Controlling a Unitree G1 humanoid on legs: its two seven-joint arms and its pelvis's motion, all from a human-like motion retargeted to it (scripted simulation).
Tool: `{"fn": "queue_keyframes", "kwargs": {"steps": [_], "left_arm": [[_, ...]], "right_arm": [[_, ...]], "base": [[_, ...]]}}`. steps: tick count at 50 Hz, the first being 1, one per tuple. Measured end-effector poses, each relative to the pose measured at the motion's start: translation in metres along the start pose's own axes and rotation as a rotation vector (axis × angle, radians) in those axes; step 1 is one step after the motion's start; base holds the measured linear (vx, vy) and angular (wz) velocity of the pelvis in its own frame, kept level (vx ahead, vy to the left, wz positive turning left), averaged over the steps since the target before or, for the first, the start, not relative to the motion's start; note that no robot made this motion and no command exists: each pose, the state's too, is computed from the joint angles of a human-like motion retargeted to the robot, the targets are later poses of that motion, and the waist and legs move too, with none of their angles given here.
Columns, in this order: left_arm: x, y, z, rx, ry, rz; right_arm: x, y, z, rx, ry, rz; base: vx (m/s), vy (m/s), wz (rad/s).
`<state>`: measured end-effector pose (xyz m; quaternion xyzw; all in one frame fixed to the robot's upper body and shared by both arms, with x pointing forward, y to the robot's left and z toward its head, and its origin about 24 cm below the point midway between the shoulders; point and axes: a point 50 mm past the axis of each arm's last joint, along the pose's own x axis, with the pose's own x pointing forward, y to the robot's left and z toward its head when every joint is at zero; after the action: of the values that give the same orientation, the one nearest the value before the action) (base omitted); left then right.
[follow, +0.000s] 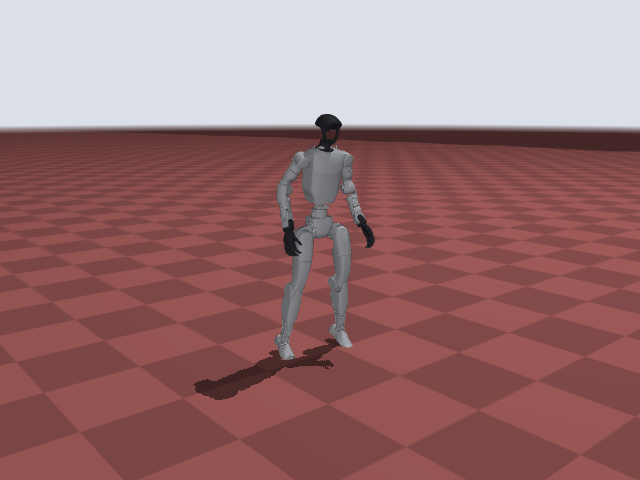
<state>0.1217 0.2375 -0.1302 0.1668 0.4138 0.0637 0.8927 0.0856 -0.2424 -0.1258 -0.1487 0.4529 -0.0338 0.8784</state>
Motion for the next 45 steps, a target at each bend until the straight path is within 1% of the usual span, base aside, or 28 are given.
{"fn": "queue_keyframes", "kwargs": {"steps": [2, 6, 11, 13, 15, 17, 19, 23, 25, 29, 32, 38, 45], "left_arm": [[-0.002, -0.006, -0.006, 0.026, 0.023, -0.032], [0.002, -0.013, -0.003, 0.076, 0.037, -0.045], [0.010, -0.012, 0.015, 0.137, -0.011, -0.049], [0.013, -0.010, 0.029, 0.113, -0.054, -0.034], [0.017, -0.005, 0.047, 0.030, -0.092, 0.006], [0.027, 0.001, 0.072, -0.093, -0.111, 0.076], [0.033, 0.005, 0.081, -0.151, -0.085, 0.126], [0.031, 0.006, 0.078, -0.183, -0.091, 0.149], [0.024, 0.002, 0.068, -0.161, -0.119, 0.116], [0.011, -0.014, 0.028, -0.082, -0.046, 0.005], [0.007, -0.019, 0.013, -0.079, 0.015, -0.027], [0.013, -0.015, 0.025, -0.048, -0.004, 0.009], [0.020, -0.003, 0.060, -0.064, -0.107, 0.053]], "right_arm": [[0.001, 0.005, -0.014, -0.029, 0.077, 0.027], [0.005, 0.011, -0.030, -0.042, 0.197, 0.007], [0.009, 0.011, -0.032, -0.045, 0.241, -0.014], [0.014, 0.008, -0.021, -0.058, 0.205, -0.011], [0.020, 0.000, -0.003, -0.046, 0.151, -0.035], [0.033, -0.011, 0.027, -0.015, 0.097, -0.098], [0.043, -0.018, 0.048, -0.016, 0.075, -0.152], [0.045, -0.021, 0.079, -0.104, -0.067, -0.190], [0.035, -0.019, 0.084, -0.124, -0.166, -0.153], [0.025, -0.001, 0.053, -0.151, -0.103, -0.033], [0.025, 0.007, 0.034, -0.143, -0.017, -0.009], [0.032, 0.012, 0.026, -0.133, 0.078, -0.066], [0.035, 0.000, 0.033, -0.175, 0.067, -0.072]], "base": [[-0.02, 0.01, 0.48], [-0.06, 0.04, 0.13], [-0.05, 0.06, -0.07], [-0.06, 0.06, 0.13], [-0.11, 0.07, 0.06], [-0.19, 0.04, 0.15], [-0.20, 0.03, 0.12], [0.06, 0.04, -0.27], [0.24, 0.00, -0.27], [0.15, -0.04, -0.20], [0.00, 0.00, 0.00], [-0.04, -0.01, -0.25], [-0.01, 0.01, 0.06]]}}
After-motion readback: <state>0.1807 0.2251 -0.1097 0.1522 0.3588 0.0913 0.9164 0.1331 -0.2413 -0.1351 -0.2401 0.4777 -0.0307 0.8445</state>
